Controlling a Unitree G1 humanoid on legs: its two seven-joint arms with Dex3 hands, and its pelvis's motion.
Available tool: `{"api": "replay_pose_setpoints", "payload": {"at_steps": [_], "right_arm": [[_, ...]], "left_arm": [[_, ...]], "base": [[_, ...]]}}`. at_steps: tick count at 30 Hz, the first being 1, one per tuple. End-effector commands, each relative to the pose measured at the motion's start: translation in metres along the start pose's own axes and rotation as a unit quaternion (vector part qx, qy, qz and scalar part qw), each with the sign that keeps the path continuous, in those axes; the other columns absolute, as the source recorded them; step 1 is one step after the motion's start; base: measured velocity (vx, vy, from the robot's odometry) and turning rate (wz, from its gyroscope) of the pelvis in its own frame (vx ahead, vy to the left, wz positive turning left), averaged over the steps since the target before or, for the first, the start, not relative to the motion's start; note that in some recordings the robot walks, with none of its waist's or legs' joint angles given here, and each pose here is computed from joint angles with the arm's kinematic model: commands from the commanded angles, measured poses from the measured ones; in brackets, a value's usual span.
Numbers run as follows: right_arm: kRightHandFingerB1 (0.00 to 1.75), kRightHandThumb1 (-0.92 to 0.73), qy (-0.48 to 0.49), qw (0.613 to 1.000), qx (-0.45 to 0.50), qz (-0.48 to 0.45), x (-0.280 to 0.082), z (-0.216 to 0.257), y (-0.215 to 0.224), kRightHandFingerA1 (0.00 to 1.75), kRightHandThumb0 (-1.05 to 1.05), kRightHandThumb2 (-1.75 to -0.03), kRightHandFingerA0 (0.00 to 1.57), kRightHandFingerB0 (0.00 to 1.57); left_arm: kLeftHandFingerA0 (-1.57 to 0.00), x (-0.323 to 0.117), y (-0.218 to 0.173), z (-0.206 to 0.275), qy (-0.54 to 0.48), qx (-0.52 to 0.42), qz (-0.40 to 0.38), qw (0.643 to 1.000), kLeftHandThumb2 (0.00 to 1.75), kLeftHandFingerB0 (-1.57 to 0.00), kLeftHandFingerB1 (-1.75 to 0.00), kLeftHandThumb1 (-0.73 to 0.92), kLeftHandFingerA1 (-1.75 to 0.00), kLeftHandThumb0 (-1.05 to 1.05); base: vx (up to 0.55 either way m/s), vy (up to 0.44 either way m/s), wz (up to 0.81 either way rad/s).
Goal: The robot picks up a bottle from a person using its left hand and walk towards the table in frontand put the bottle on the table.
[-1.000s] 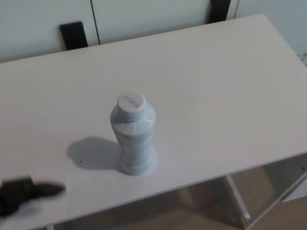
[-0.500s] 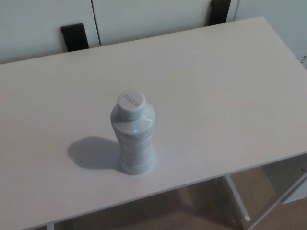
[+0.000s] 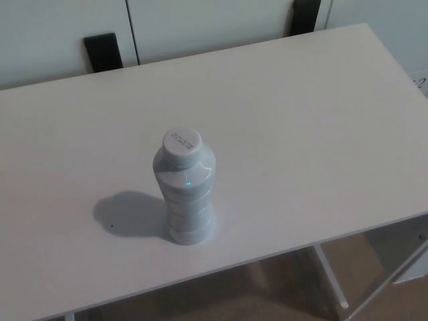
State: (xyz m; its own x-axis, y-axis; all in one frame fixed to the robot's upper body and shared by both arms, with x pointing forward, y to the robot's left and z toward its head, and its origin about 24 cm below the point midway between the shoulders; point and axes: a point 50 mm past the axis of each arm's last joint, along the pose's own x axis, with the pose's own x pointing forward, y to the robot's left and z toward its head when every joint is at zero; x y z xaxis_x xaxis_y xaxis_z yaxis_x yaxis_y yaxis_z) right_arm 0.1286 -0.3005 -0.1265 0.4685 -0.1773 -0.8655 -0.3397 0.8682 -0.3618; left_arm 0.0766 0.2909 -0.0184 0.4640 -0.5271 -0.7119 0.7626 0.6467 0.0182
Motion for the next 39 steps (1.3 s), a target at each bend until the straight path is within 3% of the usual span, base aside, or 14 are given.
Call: {"api": "replay_pose_setpoints", "payload": {"at_steps": [1,4,6,11,20,21,25,26,27,28,34,35,39], "right_arm": [[0.36,-0.71,0.023,0.999,-0.025,-0.008,-0.004,-0.011,-0.009,0.4,-0.43,-0.61,0.51,0.43],[0.36,-0.72,0.024,0.999,-0.039,-0.008,-0.004,-0.01,-0.009,0.4,-0.43,-0.62,0.51,0.43],[0.36,-0.71,0.024,0.999,-0.026,-0.008,-0.004,-0.012,-0.01,0.39,-0.43,-0.61,0.51,0.44],[0.36,-0.72,0.024,0.999,-0.026,-0.009,-0.004,-0.012,-0.011,0.39,-0.42,-0.61,0.5,0.45],[0.36,-0.71,0.023,1.0,-0.017,-0.01,-0.005,-0.012,-0.013,0.4,-0.41,-0.61,0.51,0.44],[0.36,-0.72,0.02,1.0,-0.016,-0.012,-0.004,-0.01,-0.012,0.4,-0.41,-0.61,0.5,0.43],[0.37,-0.7,0.016,1.0,-0.013,-0.017,-0.004,-0.006,-0.017,0.41,-0.43,-0.61,0.52,0.45],[0.37,-0.7,0.017,1.0,-0.012,-0.019,-0.004,-0.006,-0.018,0.42,-0.42,-0.61,0.53,0.46],[0.37,-0.7,0.018,1.0,-0.013,-0.02,-0.004,-0.006,-0.018,0.42,-0.42,-0.61,0.53,0.46],[0.37,-0.7,0.016,1.0,-0.014,-0.02,-0.003,-0.004,-0.018,0.41,-0.41,-0.61,0.53,0.47],[0.38,-0.71,0.02,1.0,-0.017,-0.017,-0.005,-0.01,-0.016,0.42,-0.42,-0.61,0.56,0.47],[0.37,-0.69,0.022,1.0,-0.004,-0.015,-0.005,-0.012,-0.016,0.4,-0.42,-0.6,0.51,0.46],[0.37,-0.7,0.019,1.0,-0.006,-0.013,-0.005,-0.012,-0.015,0.4,-0.43,-0.61,0.52,0.47]], "left_arm": [[-0.84,0.042,0.036,-0.03,0.127,0.015,0.187,0.974,0.61,-0.69,-0.47,0.69,-0.56,-0.51],[-0.89,0.05,0.041,-0.034,0.136,0.006,0.227,0.964,0.61,-0.75,-0.49,0.67,-0.63,-0.52],[-0.84,0.05,0.042,-0.039,0.149,0.009,0.241,0.959,0.61,-0.76,-0.53,0.7,-0.81,-0.55],[-0.82,0.042,0.049,-0.054,0.19,-0.013,0.27,0.944,0.62,-0.74,-0.62,0.75,-0.88,-0.51],[-0.75,0.046,0.058,-0.071,0.253,-0.057,0.32,0.911,0.61,-0.7,-0.59,0.74,-0.94,-0.48],[-0.76,0.047,0.063,-0.07,0.258,-0.06,0.324,0.908,0.62,-0.7,-0.69,0.76,-0.99,-0.49],[-0.76,0.048,0.063,-0.07,0.254,-0.064,0.319,0.911,0.61,-0.71,-0.65,0.75,-0.92,-0.5],[-0.81,0.049,0.063,-0.069,0.251,-0.064,0.32,0.911,1.03,-0.69,-0.77,0.59,-0.92,-0.41],[-0.81,0.049,0.063,-0.069,0.25,-0.066,0.323,0.91,1.03,-0.69,-0.77,0.59,-0.92,-0.41],[-0.8,0.049,0.064,-0.069,0.25,-0.067,0.324,0.91,0.62,-0.72,-0.7,0.73,-0.97,-0.51],[-0.79,0.046,0.064,-0.072,0.255,-0.064,0.326,0.908,0.61,-0.71,-0.7,0.71,-1.01,-0.5],[-0.75,0.045,0.064,-0.073,0.257,-0.067,0.329,0.906,0.62,-0.66,-0.55,0.71,-0.89,-0.49],[-0.66,0.044,0.065,-0.073,0.255,-0.057,0.34,0.903,0.6,-0.62,-0.49,0.68,-0.86,-0.48]], "base": [[0.0,0.0,0.0],[0.0,0.0,0.0],[0.0,0.0,0.0],[0.0,0.0,0.0],[0.0,0.0,0.0],[0.0,0.0,0.0],[0.0,0.0,0.0],[0.0,0.0,0.0],[0.0,0.0,0.0],[0.0,0.0,0.0],[0.0,0.0,0.0],[0.0,0.0,0.0],[0.0,0.0,0.0]]}}
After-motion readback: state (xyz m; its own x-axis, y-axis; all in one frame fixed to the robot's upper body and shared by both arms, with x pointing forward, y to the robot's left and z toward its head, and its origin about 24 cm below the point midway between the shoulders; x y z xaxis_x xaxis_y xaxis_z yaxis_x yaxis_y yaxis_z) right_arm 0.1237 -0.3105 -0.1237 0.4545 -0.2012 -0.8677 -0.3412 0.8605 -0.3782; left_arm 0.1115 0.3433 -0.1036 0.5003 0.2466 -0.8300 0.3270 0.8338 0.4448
